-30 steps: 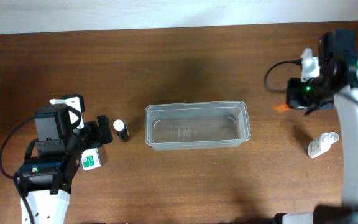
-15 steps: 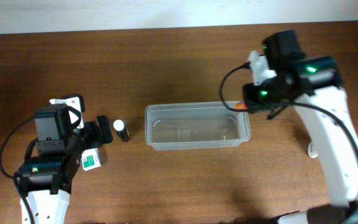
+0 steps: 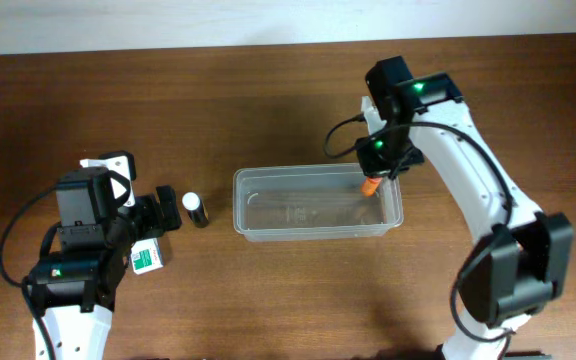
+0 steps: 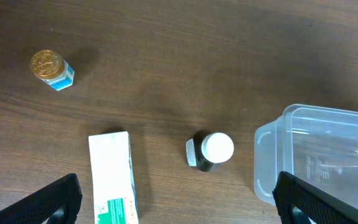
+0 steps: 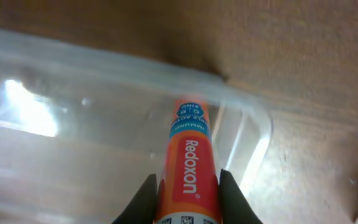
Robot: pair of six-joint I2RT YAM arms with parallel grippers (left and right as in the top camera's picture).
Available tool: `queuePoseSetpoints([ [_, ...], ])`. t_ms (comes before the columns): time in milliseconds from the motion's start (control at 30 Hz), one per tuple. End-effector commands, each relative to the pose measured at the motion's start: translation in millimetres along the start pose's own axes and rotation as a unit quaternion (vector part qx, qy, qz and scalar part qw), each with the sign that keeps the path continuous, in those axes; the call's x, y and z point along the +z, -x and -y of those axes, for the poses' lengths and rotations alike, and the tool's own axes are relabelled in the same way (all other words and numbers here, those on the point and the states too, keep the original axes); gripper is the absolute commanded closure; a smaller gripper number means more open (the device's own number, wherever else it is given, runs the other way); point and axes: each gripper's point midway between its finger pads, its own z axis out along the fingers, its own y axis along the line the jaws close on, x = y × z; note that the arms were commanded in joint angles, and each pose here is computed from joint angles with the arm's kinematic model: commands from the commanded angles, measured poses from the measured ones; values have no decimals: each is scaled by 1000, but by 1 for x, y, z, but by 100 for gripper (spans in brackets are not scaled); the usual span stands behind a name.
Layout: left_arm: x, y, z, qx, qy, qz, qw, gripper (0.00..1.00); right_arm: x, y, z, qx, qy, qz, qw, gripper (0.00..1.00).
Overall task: Pack container
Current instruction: 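Carry the tube with the right gripper into the container and release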
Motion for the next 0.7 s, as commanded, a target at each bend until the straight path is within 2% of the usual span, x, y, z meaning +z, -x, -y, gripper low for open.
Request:
queuePoseSetpoints([
  [0,-5,9,-2,4,10,14,1000,1,10,5,3,3,-13,-3,1000,86],
  [167,-5,9,-2,4,10,14,1000,1,20,5,4,4,-15,-14,1000,84],
  [267,-5,9,-2,4,10,14,1000,1,26,3,5,4,-16,-25,1000,75],
  [533,-5,9,-2,4,10,14,1000,1,30,1,5,5,-17,-32,999,73],
  [667,-5,9,-2,4,10,14,1000,1,19,0,6,4,-19,-24,1000,65],
])
